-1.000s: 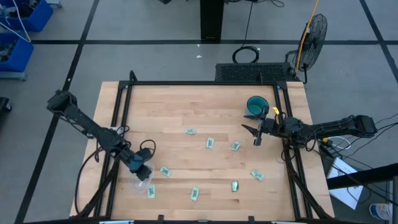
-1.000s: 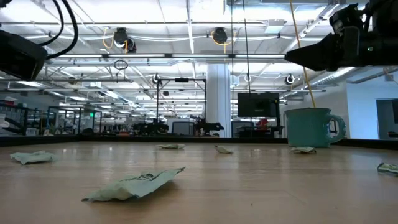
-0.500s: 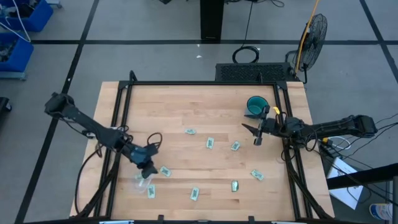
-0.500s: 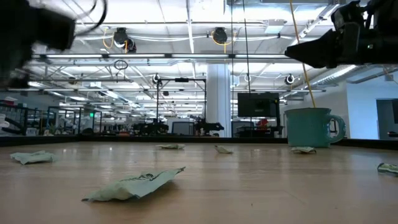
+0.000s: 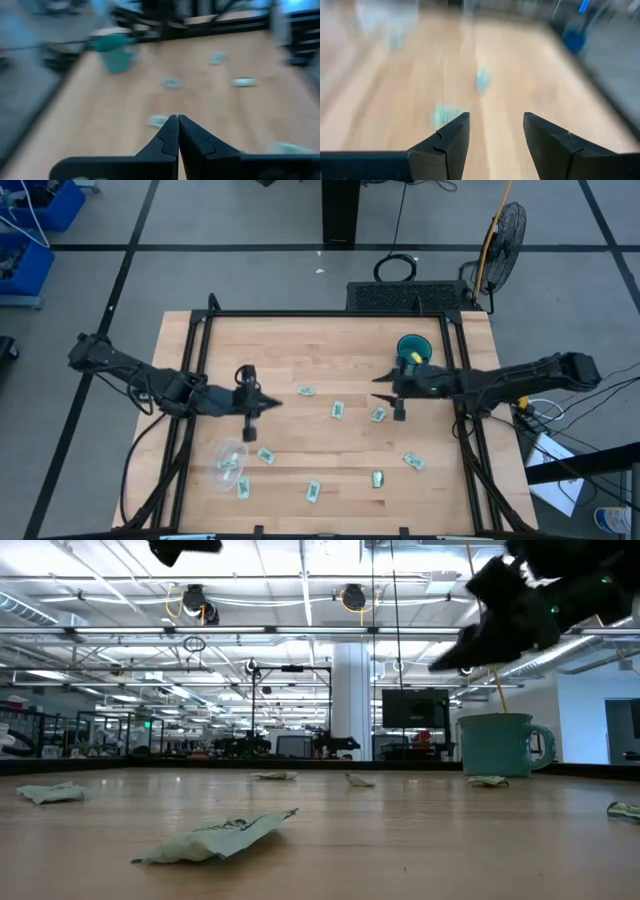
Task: Pick and place Stevia / Truvia into bins
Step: Put the white stevia packet into the transparent bin
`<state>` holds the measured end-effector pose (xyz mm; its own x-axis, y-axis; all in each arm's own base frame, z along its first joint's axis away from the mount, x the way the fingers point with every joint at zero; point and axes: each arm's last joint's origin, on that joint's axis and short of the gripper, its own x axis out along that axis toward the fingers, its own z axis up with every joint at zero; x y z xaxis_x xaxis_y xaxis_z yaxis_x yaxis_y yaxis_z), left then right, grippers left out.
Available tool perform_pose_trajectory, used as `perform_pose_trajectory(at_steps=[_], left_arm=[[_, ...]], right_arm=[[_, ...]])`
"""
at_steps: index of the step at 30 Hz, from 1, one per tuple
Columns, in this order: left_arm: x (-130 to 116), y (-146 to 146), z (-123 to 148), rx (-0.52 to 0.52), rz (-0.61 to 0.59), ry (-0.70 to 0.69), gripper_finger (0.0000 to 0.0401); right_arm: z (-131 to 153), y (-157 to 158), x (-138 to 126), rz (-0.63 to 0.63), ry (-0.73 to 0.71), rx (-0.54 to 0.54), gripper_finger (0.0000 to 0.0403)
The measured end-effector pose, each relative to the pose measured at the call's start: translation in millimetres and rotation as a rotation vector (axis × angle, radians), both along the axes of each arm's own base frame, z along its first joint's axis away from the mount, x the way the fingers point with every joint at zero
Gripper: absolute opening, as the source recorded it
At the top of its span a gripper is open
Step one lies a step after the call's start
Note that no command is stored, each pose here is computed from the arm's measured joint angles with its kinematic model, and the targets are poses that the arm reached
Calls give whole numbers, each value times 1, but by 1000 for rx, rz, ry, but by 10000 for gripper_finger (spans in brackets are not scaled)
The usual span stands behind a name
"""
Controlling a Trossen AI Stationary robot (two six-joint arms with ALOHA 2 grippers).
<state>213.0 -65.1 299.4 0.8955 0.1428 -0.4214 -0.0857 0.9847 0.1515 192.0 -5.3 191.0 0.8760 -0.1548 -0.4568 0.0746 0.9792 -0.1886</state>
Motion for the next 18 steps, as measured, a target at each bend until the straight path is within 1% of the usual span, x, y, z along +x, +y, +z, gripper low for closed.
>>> perform_pose_trajectory(at_steps=[3, 6, 10, 12, 13, 15, 18], left_arm=[[2, 10, -2, 24, 73, 14, 8], [4, 17, -4, 41, 100, 40, 30], [10, 24, -11, 66, 133, 80, 76], [15, 27, -16, 73, 150, 102, 98], [18, 29, -20, 79, 158, 122, 107], [23, 32, -25, 90, 171, 148, 122], [30, 36, -33, 138, 168, 195, 135]], right_arm=[[-4, 0, 9, -2, 223, 10, 180], [-13, 2, 8, 9, 417, 34, 180], [-24, 8, 2, -13, 533, 87, 180], [-29, 11, -2, -12, 570, 90, 180], [-31, 13, -2, -2, 566, 87, 180], [-34, 17, -1, 43, 515, 68, 180], [-46, 23, -2, 146, 444, 36, 180]])
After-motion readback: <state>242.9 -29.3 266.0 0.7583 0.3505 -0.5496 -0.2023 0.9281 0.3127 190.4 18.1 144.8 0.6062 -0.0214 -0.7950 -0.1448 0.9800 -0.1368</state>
